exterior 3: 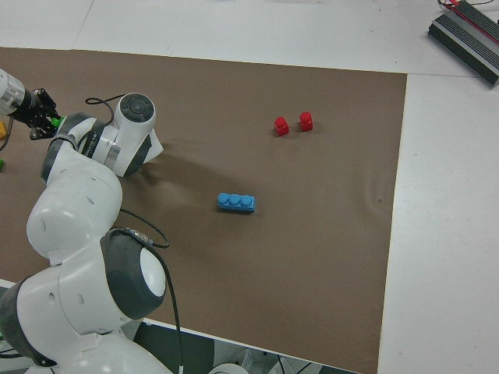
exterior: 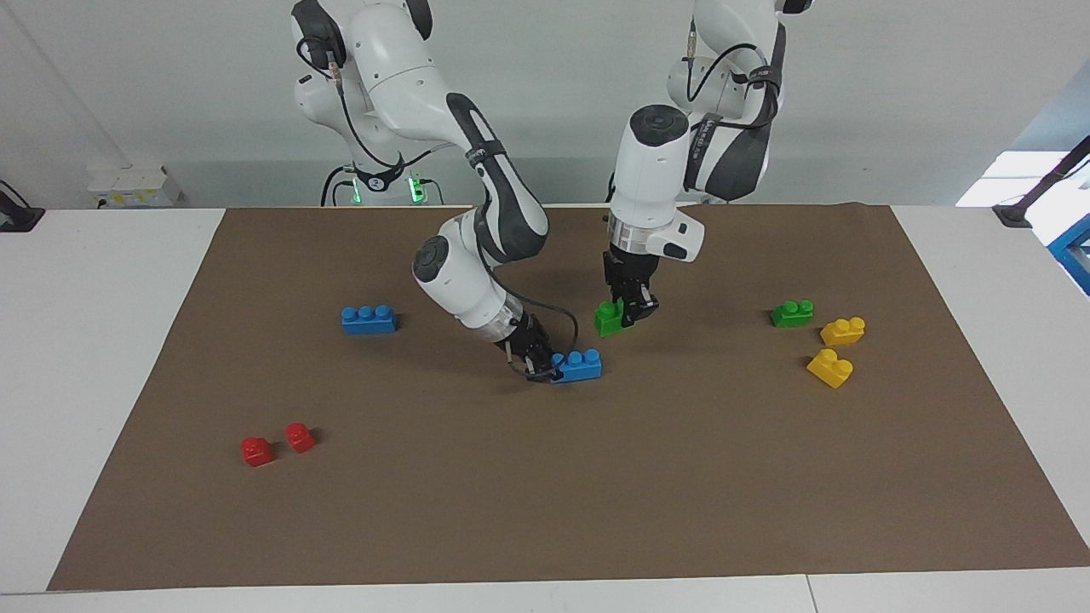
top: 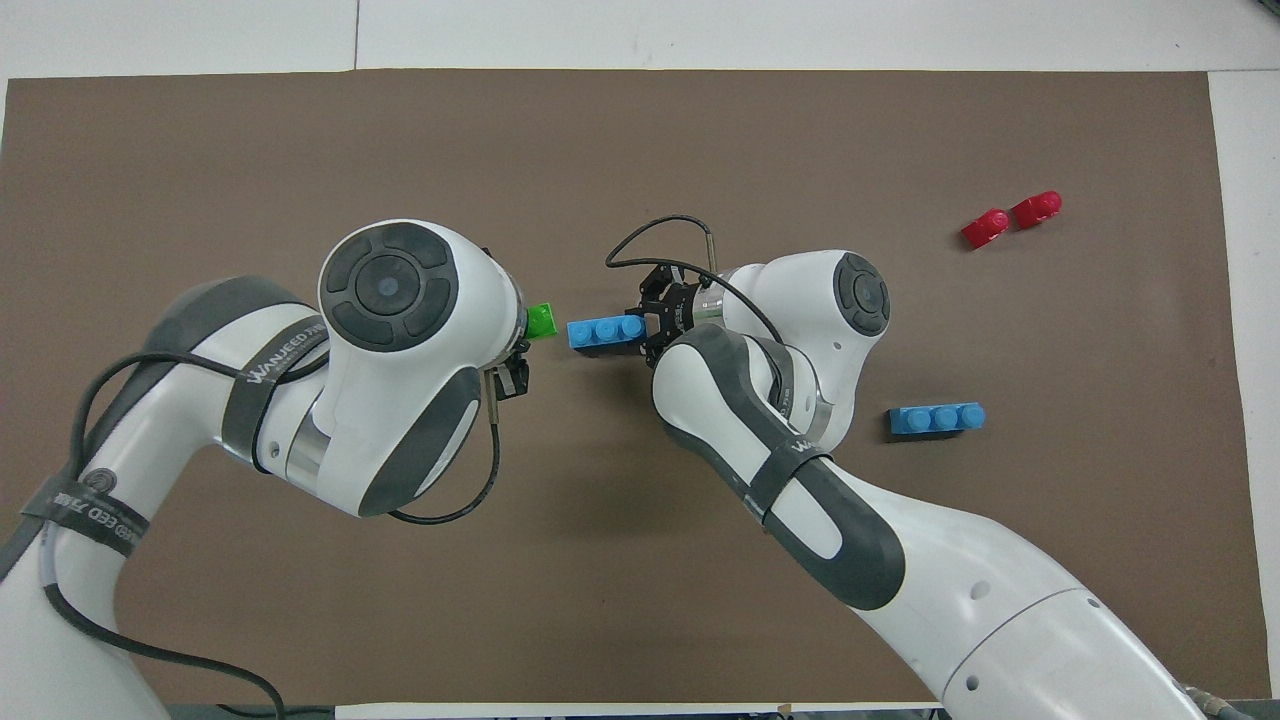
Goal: Remove green block with left arm and hold with right
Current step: 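Pull the green block free with the left gripper while the right gripper holds blue, then carry the green block toward the yellow blocks while the right gripper carries the blue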
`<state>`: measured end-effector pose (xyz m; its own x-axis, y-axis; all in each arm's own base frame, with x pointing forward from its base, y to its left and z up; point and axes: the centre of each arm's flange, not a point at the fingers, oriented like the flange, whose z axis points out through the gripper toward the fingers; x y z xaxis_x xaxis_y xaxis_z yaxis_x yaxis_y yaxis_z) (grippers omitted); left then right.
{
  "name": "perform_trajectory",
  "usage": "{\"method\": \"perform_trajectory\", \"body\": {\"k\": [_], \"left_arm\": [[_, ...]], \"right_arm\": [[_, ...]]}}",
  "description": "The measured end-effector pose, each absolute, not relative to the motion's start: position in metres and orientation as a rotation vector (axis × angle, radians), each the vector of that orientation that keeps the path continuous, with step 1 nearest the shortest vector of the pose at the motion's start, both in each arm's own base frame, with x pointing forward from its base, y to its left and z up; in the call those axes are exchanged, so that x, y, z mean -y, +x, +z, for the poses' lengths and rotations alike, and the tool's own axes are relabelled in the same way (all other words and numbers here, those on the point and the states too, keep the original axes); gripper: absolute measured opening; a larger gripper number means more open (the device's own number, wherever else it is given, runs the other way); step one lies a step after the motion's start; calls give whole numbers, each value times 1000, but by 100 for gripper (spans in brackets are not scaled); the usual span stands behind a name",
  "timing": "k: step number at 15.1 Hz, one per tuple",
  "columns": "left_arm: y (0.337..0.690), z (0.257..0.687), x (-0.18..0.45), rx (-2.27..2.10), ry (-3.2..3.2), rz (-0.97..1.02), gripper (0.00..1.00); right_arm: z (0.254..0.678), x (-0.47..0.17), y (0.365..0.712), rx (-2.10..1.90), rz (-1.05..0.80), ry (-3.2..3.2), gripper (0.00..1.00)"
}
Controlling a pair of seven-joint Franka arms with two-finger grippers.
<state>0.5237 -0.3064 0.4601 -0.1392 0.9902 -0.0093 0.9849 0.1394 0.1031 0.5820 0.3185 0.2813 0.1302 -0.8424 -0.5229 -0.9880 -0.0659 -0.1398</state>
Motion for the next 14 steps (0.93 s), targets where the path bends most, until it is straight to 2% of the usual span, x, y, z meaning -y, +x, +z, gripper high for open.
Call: {"method": "perform_trajectory", "body": {"k": [5, 8, 14], "left_arm": [[553, 436, 218, -1976, 2450, 91, 35], [566, 418, 153, -1777, 2608, 46, 35], [569, 372, 67, -1474, 2766, 77, 35]], "right_arm": [[282, -326, 578, -1750, 424, -1966, 35], [289, -306, 591, -1767, 426, -1951, 35], [384, -178, 644, -1708, 504, -2028, 35]]}}
